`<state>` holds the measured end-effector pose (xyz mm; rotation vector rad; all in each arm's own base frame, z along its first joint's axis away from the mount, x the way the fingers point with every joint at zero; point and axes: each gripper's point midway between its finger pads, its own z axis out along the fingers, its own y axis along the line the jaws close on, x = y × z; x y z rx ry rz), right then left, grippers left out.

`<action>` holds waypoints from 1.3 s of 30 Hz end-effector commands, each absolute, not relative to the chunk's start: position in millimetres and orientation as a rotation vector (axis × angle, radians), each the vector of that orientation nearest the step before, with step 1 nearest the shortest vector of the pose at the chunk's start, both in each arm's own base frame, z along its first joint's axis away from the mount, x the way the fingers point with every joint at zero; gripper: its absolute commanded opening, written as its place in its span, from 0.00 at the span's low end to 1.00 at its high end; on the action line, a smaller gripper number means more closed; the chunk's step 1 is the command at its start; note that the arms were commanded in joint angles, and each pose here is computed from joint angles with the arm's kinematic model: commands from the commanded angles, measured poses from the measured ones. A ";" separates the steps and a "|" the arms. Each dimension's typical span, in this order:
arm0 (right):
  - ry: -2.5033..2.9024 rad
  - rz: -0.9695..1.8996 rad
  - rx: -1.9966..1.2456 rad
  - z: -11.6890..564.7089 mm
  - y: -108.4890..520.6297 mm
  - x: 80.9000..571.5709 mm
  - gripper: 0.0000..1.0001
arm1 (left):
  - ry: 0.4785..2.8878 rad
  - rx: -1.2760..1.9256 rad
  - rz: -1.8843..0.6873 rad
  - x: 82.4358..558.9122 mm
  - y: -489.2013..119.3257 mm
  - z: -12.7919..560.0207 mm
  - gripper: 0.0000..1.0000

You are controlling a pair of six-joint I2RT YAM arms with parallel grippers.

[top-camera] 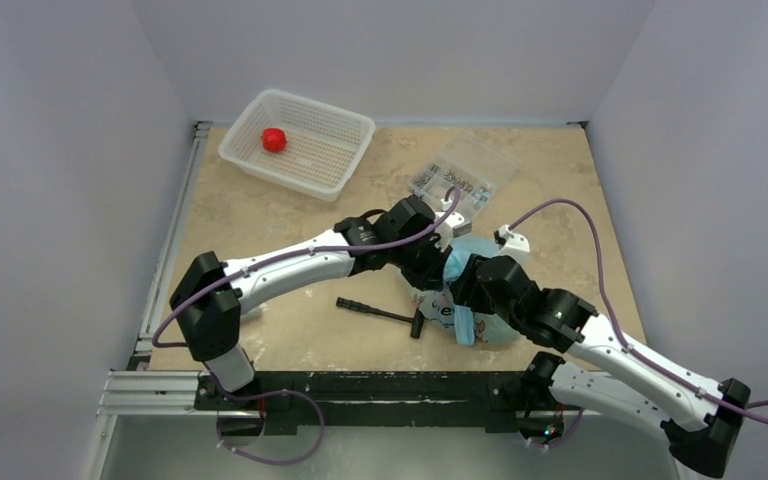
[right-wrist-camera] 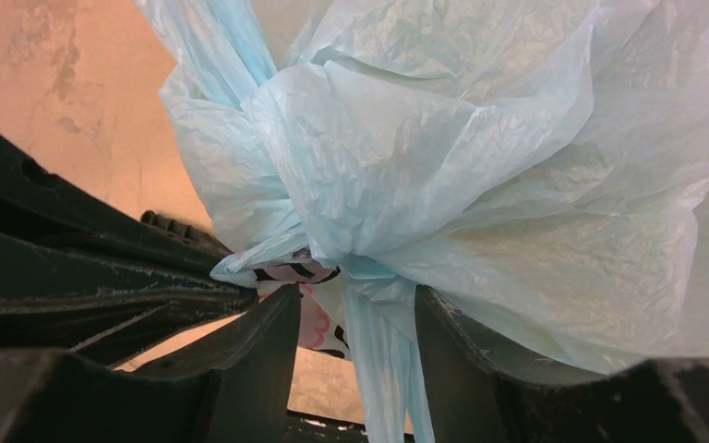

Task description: Take the fake fruits out of the plastic bag

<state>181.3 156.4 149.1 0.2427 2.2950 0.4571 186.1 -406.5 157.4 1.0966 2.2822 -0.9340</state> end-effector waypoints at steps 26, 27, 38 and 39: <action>1.915 0.170 0.664 198.9 66.9 205.7 0.00 | 2.188 0.847 -0.749 216.4 -381.4 199.3 0.00; 1.891 0.139 0.700 203.3 55.0 202.0 0.00 | 2.184 0.815 -0.718 220.6 -376.2 201.2 0.00; 1.749 0.296 0.684 249.9 36.7 191.3 0.00 | 2.004 0.744 -0.828 215.7 -368.6 233.2 0.00; 1.761 0.295 0.656 250.3 39.4 191.7 0.00 | 1.998 0.758 -0.839 214.1 -370.0 234.2 0.04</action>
